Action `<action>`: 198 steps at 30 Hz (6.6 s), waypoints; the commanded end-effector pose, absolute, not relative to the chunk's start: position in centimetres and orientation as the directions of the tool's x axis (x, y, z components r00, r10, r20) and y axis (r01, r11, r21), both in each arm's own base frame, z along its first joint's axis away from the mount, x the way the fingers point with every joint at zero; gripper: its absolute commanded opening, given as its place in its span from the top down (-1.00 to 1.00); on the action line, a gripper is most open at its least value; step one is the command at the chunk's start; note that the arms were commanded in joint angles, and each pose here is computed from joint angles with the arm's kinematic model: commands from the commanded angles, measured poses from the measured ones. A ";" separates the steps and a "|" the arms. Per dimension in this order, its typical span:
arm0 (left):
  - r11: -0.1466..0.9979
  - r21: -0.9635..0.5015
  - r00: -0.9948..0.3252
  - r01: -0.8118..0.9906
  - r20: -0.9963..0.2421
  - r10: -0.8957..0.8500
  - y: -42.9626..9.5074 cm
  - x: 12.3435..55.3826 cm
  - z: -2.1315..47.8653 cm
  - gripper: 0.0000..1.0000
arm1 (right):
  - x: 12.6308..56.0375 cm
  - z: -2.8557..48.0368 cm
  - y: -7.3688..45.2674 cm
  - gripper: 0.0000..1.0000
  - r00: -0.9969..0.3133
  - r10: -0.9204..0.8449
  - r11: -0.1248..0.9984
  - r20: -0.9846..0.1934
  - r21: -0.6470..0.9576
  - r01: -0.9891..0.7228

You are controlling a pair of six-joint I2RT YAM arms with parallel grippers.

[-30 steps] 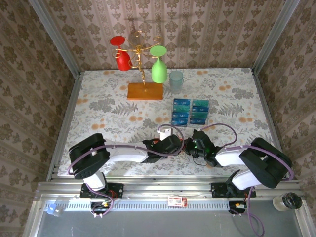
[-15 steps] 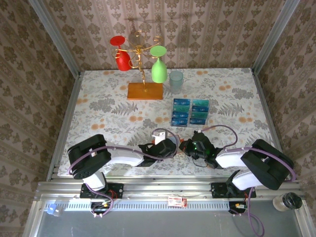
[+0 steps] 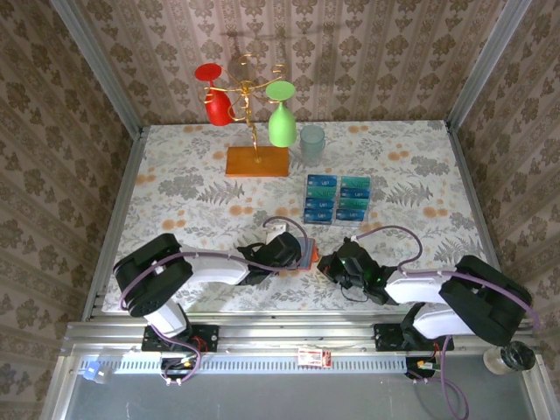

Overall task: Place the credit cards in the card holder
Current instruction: Turn over the card slot at the card holder.

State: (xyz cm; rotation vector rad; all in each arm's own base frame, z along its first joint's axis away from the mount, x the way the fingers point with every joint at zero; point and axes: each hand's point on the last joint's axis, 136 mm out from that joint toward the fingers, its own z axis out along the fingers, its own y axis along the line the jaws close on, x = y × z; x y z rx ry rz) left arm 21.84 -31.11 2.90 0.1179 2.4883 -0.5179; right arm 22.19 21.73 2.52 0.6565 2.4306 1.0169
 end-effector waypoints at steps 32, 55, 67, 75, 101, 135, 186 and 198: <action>0.973 -0.073 -0.832 0.219 -0.535 0.147 -29.8 19.9 1.0 0.11 | 25.6 4.6 25.1 1.00 -0.894 0.379 0.744 -0.238 0.653 0.141; 0.971 -0.093 -0.829 0.222 -0.543 0.138 -30.2 19.9 1.2 0.12 | 25.4 1.4 19.6 1.00 -0.848 0.471 0.777 -0.244 0.570 0.267; 0.965 -0.151 -0.815 0.216 -0.572 0.093 -30.6 20.5 3.4 0.11 | 24.4 0.4 18.5 1.00 -0.840 0.488 0.775 -0.238 0.561 0.292; 0.955 -0.245 -0.824 0.165 -0.566 -0.003 -29.5 20.9 4.4 0.11 | 24.2 -0.2 18.5 1.00 -0.843 0.488 0.775 -0.226 0.556 0.300; 0.964 -0.156 -0.803 0.216 -0.590 0.084 -28.7 20.5 2.6 0.11 | 26.5 6.4 22.8 0.82 -0.911 0.260 0.815 -0.320 0.578 0.030; 0.954 -0.173 -0.773 0.245 -0.628 0.085 -29.2 20.6 3.1 -0.40 | 26.5 0.1 25.9 1.00 -0.973 0.133 0.836 -0.190 0.549 0.007; 0.960 -0.165 -0.783 0.224 -0.617 0.077 -28.4 20.2 1.6 -0.02 | 28.0 3.5 27.8 0.29 -0.974 0.121 0.753 -0.194 0.657 -0.037; 0.958 -0.170 -0.777 0.229 -0.625 0.075 -28.6 20.3 2.0 -0.02 | 27.9 5.0 29.1 0.33 -0.978 0.091 0.709 -0.188 0.701 -0.069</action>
